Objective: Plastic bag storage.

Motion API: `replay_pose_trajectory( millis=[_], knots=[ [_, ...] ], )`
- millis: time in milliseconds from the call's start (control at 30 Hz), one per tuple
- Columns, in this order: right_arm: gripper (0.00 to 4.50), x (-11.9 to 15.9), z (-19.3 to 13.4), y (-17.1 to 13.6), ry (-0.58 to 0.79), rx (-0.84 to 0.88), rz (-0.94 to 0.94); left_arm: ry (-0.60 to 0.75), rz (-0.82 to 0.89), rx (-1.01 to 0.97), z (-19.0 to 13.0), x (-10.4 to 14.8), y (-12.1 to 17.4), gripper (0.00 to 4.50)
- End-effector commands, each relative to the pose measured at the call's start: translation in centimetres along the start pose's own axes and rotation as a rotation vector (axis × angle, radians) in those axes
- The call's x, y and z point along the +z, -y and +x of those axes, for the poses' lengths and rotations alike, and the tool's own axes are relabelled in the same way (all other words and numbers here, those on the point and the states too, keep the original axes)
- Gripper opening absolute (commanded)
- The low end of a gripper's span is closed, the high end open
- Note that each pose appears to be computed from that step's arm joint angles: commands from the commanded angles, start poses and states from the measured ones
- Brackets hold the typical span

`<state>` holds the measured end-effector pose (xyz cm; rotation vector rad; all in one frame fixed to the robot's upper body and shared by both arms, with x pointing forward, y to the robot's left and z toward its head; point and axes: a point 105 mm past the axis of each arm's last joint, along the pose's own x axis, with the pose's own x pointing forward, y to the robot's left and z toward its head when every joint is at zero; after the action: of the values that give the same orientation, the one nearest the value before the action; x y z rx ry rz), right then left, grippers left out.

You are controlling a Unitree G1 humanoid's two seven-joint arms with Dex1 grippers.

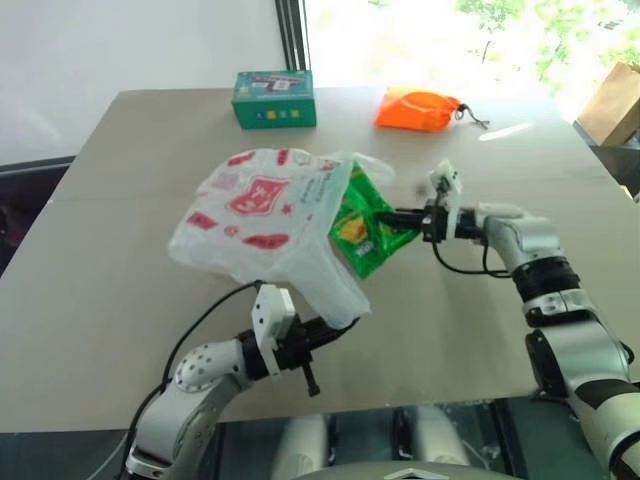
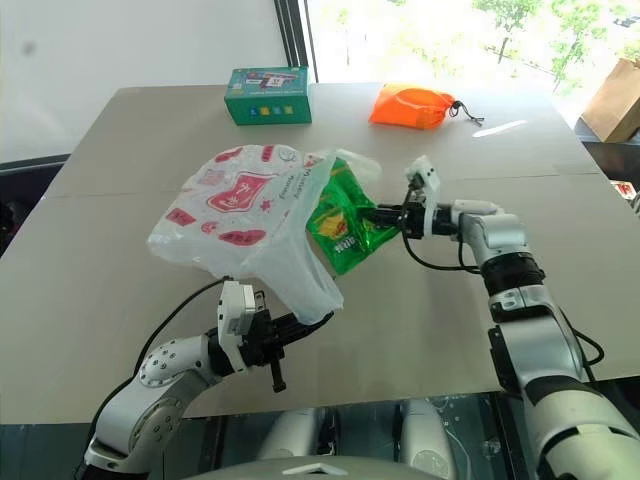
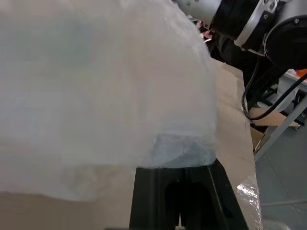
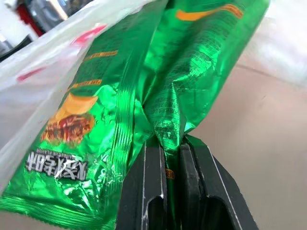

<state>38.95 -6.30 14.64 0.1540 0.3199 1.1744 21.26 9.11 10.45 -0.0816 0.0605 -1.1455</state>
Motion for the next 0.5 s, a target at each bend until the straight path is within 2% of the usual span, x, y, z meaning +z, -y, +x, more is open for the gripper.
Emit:
replay_pose_trajectory(
  millis=[33, 100, 200, 400, 500],
  knots=[
    [0.07, 2.1, 2.9, -2.1, 0.066, 0.043, 0.05, 0.013, 0.033, -0.013, 0.3, 0.4, 0.0, 0.0],
    [0.07, 1.8, 4.2, -3.5, 0.048, 0.08, 0.044, 0.013, 0.044, -0.011, 0.4, 0.5, -0.3, 0.0],
    [0.07, 1.4, 4.3, -4.1, 0.018, 0.109, 0.031, 0.009, 0.058, -0.015, 0.6, 0.6, -0.6, 0.0],
    [0.07, 2.6, 2.1, -0.4, 0.106, -0.072, 0.061, 0.031, 0.099, 0.009, 1.2, 1.1, -1.8, 0.0],
    [0.07, 3.6, -0.2, 1.9, 0.189, -0.185, 0.102, 0.083, 0.156, 0.105, 1.6, 2.3, -3.9, 0.0]
  ],
)
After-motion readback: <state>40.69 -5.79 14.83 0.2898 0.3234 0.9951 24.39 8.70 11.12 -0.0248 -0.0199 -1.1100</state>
